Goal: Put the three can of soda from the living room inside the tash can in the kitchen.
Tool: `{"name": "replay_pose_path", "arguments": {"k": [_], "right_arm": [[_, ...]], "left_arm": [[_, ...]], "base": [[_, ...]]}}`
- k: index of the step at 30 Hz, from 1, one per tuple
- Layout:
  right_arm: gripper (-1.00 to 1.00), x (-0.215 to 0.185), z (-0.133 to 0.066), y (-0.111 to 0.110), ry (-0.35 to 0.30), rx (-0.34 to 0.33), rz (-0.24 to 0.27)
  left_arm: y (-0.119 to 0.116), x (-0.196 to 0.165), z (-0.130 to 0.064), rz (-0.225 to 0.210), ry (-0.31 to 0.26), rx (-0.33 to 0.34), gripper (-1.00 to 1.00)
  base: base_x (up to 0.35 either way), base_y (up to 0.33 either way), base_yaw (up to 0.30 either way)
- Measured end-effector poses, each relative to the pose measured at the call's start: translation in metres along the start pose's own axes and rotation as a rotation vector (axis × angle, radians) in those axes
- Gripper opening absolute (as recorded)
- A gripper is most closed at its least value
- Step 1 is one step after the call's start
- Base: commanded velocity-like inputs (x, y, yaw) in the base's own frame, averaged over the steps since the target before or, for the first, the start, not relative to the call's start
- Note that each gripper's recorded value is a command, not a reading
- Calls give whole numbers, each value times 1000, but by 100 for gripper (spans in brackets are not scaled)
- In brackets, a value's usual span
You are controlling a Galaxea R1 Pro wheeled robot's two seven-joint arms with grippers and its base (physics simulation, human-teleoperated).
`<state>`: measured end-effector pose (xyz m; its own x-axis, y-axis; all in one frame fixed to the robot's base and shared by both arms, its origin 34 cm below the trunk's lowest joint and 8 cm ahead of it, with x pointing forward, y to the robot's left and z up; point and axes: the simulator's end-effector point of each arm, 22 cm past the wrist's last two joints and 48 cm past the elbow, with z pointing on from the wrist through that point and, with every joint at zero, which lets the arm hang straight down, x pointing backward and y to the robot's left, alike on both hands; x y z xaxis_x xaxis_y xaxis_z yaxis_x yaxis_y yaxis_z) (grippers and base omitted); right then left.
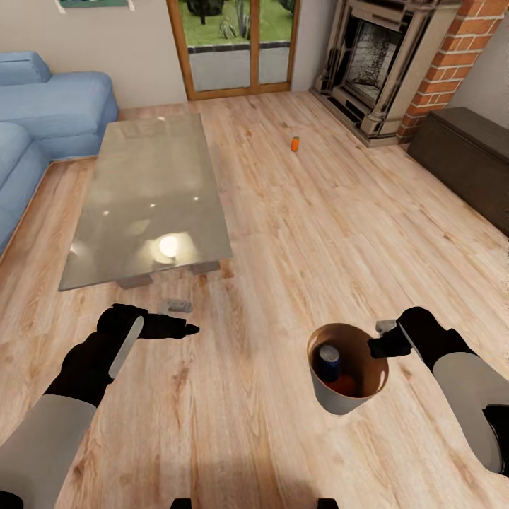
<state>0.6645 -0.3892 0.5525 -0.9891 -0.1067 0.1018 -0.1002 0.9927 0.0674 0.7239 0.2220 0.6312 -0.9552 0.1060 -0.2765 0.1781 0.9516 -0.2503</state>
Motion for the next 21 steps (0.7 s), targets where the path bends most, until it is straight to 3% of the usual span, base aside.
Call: {"name": "replay_pose_path", "arguments": {"k": [21], "right_arm": [[-100, -9, -19, 3, -35, -10, -1]], "left_arm": [[-15, -14, -13, 10, -33, 13, 100]], "base": [[175, -291, 0]]}}
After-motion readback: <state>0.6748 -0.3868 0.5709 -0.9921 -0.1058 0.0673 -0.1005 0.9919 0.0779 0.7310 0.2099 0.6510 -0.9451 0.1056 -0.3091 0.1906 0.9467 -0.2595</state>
